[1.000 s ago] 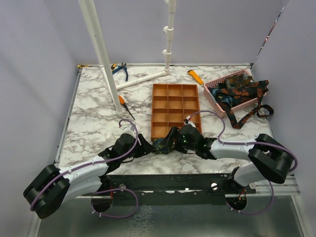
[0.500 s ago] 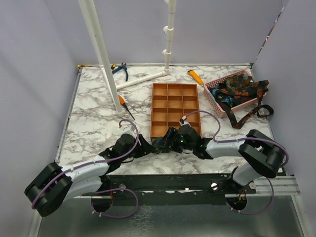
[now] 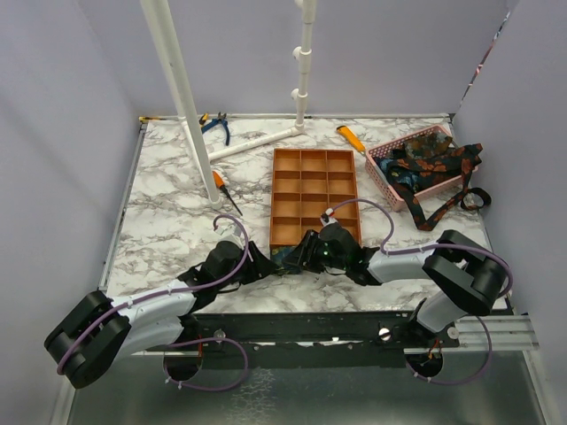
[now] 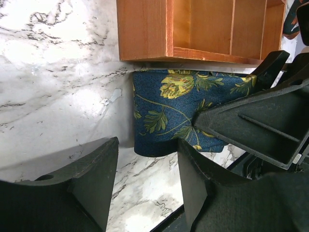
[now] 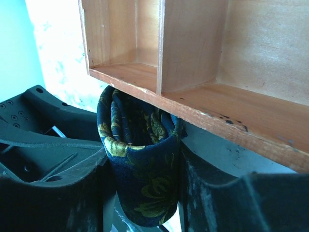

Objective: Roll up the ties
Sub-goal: Pick up the tie at the center of the board.

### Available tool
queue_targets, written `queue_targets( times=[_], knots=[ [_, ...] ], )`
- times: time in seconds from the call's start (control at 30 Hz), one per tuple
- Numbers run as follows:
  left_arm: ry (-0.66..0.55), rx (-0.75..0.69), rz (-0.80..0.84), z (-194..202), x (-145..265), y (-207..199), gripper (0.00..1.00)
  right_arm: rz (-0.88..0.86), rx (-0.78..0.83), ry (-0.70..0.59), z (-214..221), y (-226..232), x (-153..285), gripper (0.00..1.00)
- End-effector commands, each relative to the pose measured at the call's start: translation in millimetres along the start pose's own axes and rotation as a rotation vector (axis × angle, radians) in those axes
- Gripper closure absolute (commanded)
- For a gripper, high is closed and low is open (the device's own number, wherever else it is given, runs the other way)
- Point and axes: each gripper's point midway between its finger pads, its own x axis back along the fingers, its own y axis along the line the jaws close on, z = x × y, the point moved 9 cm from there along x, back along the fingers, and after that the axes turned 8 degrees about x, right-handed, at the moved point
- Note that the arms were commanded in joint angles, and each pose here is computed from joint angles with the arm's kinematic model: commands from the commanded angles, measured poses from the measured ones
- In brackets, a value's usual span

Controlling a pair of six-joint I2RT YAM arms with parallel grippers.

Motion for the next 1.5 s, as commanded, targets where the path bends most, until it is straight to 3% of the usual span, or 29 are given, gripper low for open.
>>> queue_targets(
  times=[0.0,0.33,0.6,0.83,1.13,1.47],
  knots=[
    [0.016,0.011,0.011,2.7,1.0,3.0,0.47,-0.002,0.015,0.038,9.5,-7.0,-0.7,0.59],
    [0.025,0.030,0.064,1.9,6.9,-6.3,0.47,-0.066,0.051,0.019,4.4,5.6,8.4,0.99],
    [-0.020,0.020,0.134,-12.7,29.3,-36.7,0.46,-0.107,0.115,-0.036,-11.9,30.5,50.7,1.00],
    [-0.121,-0.018,0.175,-34.2,54.1,-66.9,0.45,-0.028,0.190,-0.131,-35.3,42.1,114.8,1.00],
    [-0.236,-0.165,0.088,-64.6,55.3,-93.7,0.41,0.327,0.346,-0.271,-74.1,42.9,202.5,1.00],
    [-0.212,-0.332,-0.117,-81.2,13.9,-94.6,0.34,0.572,0.374,-0.285,-100.1,34.4,214.2,1.00]
  ],
)
